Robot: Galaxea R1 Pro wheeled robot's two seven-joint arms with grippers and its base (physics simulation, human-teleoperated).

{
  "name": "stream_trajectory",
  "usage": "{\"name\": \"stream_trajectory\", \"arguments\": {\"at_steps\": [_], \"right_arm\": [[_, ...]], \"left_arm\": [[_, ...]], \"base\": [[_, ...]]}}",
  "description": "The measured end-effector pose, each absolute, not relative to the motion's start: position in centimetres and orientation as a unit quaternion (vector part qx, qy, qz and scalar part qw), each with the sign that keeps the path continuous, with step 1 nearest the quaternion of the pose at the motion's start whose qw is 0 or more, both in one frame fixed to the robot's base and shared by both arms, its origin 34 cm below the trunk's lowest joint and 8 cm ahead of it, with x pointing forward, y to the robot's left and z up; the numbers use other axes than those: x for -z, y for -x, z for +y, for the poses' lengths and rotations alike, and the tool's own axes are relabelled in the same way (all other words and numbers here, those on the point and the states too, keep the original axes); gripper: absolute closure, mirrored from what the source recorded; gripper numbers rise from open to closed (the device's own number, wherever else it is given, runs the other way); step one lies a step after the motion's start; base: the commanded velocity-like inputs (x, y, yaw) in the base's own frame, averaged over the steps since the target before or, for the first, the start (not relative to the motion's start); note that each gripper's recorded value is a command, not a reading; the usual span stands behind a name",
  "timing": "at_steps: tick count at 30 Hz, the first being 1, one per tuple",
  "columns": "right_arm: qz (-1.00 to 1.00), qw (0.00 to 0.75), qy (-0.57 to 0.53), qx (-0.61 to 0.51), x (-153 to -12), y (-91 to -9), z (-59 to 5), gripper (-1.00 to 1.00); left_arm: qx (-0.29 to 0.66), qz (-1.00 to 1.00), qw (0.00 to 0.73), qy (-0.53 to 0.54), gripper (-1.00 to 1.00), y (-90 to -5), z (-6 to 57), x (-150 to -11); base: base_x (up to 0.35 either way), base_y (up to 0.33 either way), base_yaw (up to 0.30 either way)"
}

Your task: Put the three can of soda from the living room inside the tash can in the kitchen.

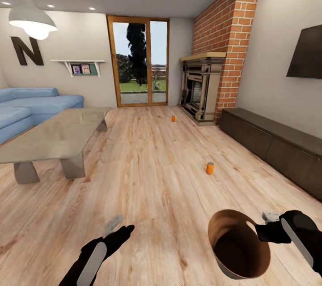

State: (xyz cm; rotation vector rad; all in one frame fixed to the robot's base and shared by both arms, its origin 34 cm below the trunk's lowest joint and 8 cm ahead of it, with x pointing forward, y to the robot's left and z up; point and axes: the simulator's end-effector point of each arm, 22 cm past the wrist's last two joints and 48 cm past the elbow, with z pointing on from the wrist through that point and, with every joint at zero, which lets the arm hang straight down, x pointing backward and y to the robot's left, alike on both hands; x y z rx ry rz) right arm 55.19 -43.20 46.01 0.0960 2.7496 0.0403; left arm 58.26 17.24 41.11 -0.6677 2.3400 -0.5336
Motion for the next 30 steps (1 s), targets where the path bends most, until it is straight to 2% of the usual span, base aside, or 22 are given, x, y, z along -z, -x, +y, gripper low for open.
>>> {"name": "stream_trajectory", "arguments": {"at_steps": [30], "right_arm": [[0.981, 0.193, -0.034, -0.006, -46.0, -55.09, -43.77, 1.0]], "left_arm": [[0.187, 0.897, 0.322, 0.238, -1.0, -58.14, 17.42, -40.83]], "base": [[0.0, -0.298, -0.29]]}}
